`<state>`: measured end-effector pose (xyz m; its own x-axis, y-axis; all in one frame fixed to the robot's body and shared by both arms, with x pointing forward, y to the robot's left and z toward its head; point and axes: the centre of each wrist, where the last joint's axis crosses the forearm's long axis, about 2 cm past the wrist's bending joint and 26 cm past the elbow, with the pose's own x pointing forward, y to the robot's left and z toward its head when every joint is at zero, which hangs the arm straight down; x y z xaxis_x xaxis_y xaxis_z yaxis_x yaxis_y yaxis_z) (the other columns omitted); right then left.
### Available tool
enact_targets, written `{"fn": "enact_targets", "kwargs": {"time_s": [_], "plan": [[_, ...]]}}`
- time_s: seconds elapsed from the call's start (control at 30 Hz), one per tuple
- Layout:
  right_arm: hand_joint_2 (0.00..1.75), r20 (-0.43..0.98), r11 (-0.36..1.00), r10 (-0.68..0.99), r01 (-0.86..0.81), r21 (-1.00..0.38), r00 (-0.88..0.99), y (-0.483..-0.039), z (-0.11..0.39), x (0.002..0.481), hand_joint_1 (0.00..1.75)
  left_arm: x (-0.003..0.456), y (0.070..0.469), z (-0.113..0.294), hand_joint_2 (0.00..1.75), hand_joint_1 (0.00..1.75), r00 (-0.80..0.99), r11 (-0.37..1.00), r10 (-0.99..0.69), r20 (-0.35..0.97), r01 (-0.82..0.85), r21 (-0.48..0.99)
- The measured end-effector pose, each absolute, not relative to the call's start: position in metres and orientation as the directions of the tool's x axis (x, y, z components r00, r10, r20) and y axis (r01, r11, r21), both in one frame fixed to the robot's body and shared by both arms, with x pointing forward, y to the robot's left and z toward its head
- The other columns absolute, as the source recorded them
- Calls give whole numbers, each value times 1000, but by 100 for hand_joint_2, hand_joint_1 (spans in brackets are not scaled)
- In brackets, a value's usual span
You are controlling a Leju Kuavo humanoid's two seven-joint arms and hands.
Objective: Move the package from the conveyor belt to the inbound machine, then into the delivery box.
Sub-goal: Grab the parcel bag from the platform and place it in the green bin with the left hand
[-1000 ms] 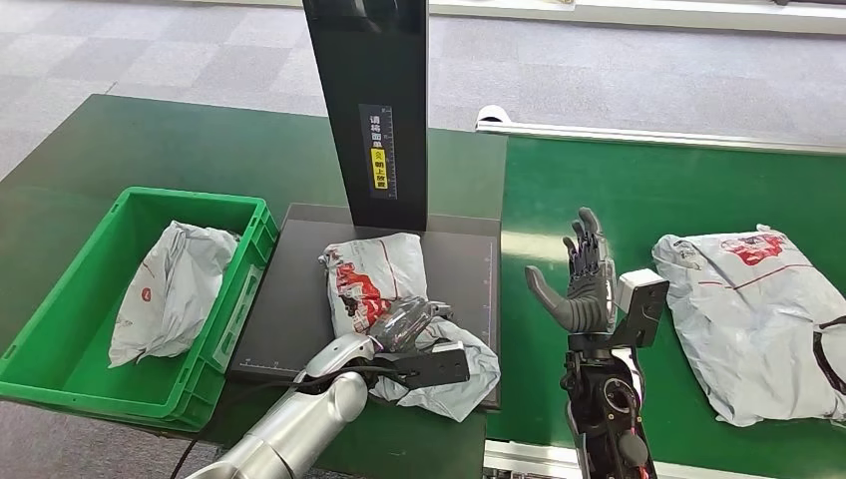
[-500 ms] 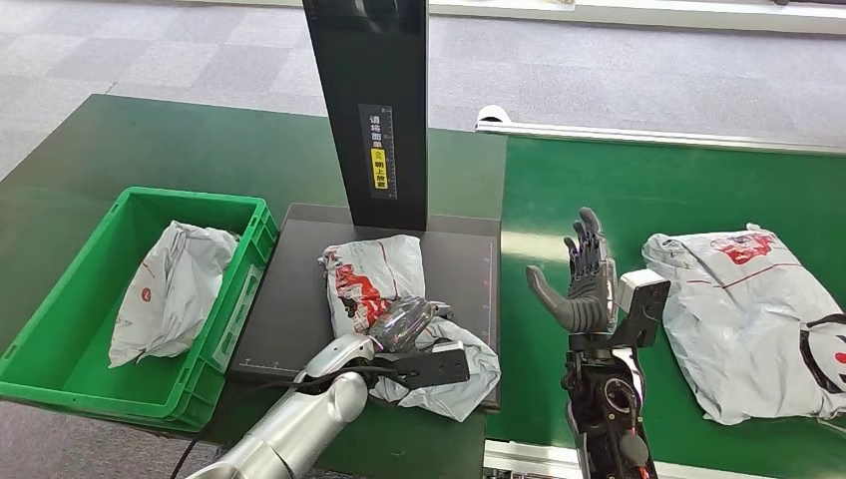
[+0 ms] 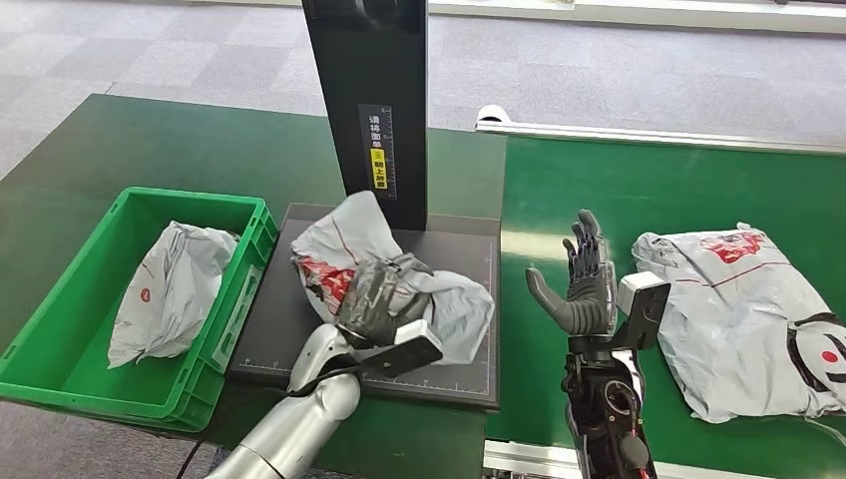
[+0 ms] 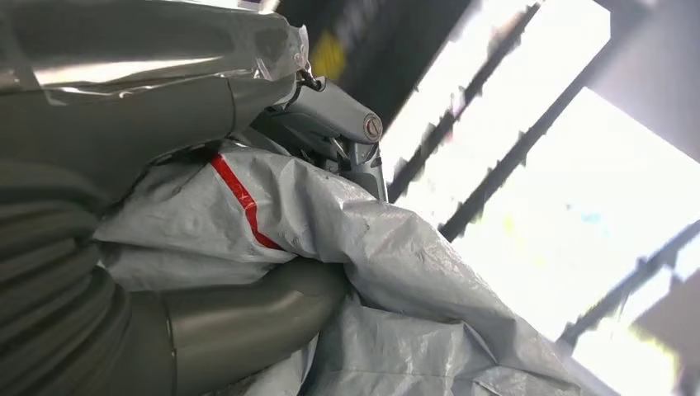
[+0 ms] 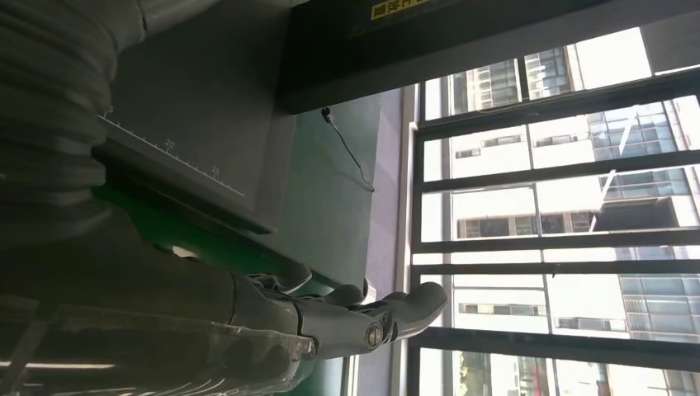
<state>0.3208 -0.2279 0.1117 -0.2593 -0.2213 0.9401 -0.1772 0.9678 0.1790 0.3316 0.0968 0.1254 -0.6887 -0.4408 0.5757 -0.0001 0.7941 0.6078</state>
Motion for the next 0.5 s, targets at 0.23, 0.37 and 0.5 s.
{"fn": "enact_targets", "kwargs": {"time_s": [0.23,0.37,0.5], "plan": [[175,937,969,-233,-142,202,-260,-226,108,317,0,327,127,194,175,175,-727,937,-283,626,-349,18],[175,936,968,-236,-145,204,-260,-224,107,316,0,322,137,208,44,175,-749,923,-256,611,-377,-75],[175,937,968,-236,-144,204,-259,-222,107,315,0,319,143,216,0,175,-763,913,-255,594,-392,-112]]}}
